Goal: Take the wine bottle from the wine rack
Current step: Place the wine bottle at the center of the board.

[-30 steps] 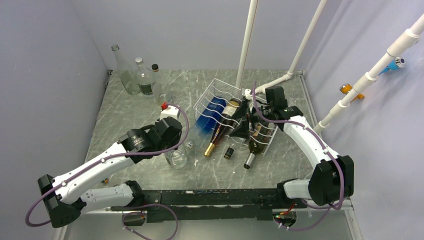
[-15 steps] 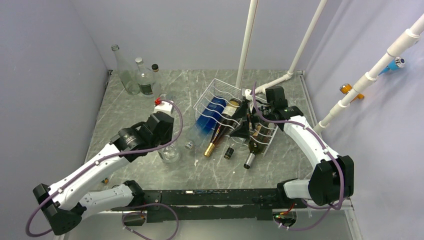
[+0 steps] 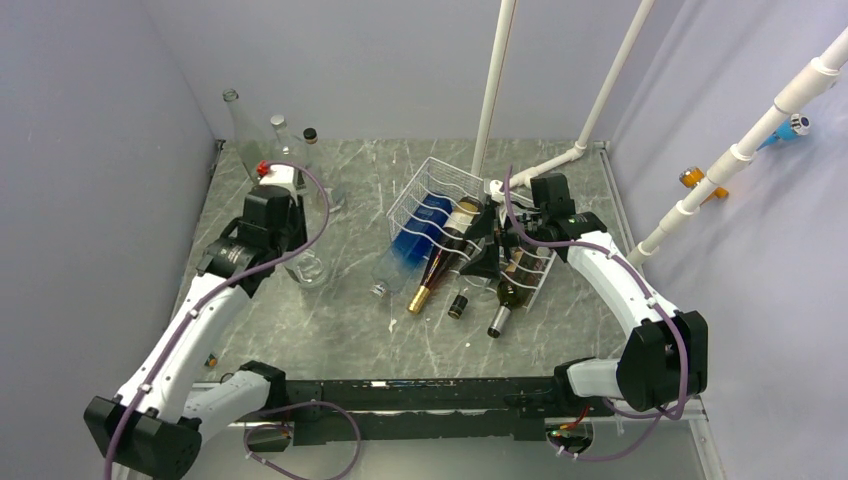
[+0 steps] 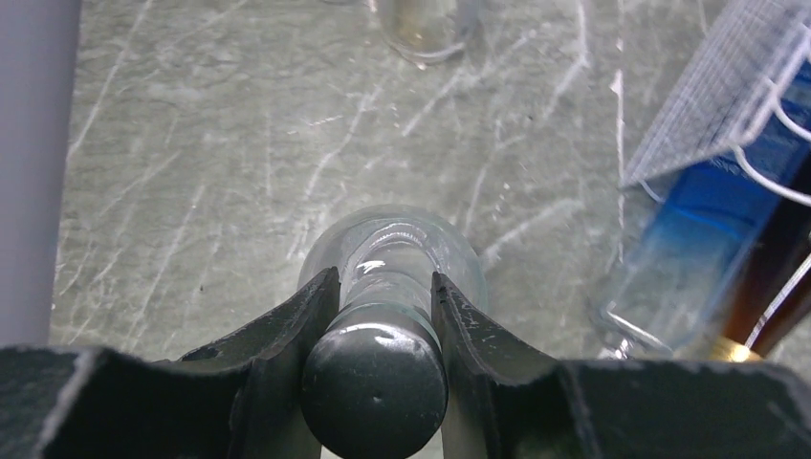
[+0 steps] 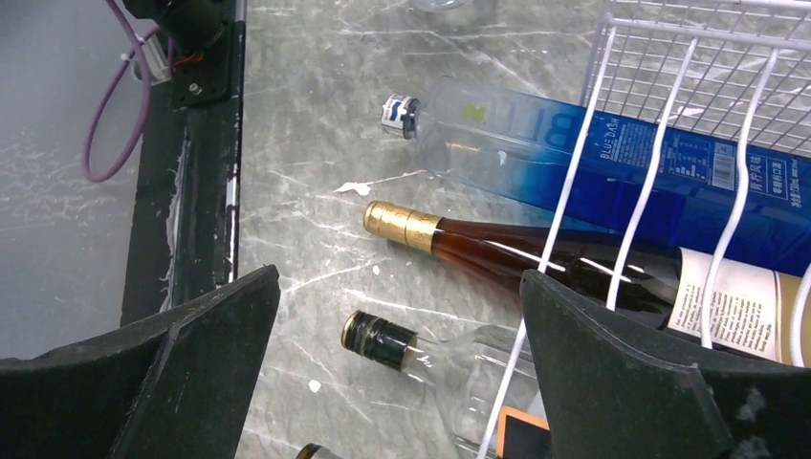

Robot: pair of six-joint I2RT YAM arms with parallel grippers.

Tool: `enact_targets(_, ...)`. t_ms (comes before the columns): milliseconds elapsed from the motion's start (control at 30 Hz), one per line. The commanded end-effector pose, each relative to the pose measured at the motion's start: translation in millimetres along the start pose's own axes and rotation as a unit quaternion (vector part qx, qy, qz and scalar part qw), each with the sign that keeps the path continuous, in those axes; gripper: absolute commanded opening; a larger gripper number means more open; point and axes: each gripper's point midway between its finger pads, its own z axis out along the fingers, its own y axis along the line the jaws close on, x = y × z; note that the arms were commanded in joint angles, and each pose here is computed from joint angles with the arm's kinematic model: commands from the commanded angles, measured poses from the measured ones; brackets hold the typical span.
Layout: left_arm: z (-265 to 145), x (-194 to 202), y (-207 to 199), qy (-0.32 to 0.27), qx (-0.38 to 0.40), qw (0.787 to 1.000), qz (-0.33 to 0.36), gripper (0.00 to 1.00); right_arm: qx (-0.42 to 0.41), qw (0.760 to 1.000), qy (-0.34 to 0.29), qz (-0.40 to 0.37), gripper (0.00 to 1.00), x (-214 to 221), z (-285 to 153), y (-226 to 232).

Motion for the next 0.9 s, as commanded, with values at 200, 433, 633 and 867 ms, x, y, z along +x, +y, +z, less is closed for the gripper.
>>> enact_targets(200,10.6,-118.3,53.5,-0.172,-0.035,0.982,-0.069,0.0,-0.026,0.999,-0.019,-0.024,1.0,-11.5,-2.6,9.5)
enact_targets(433,24.1,-145.9,98.7,-0.199,-0.084,0.972,-0.088,0.0,-0.033,0.999,-0.021,-0.025,1.0,-11.5,-2.6,12.2)
enact_targets(633,39.5,-173.1,129.3,-0.21,-0.125,0.966,-0.087,0.0,-0.041,0.999,-0.022,-0.02,1.0,-10.4,-1.8,14.2)
enact_targets(867,57.7,-200.4,161.3,-0.219,-0.155,0.958,-0.097,0.0,-0.048,0.998,-0.026,-0.022,1.0,-11.9,-2.3,17.8)
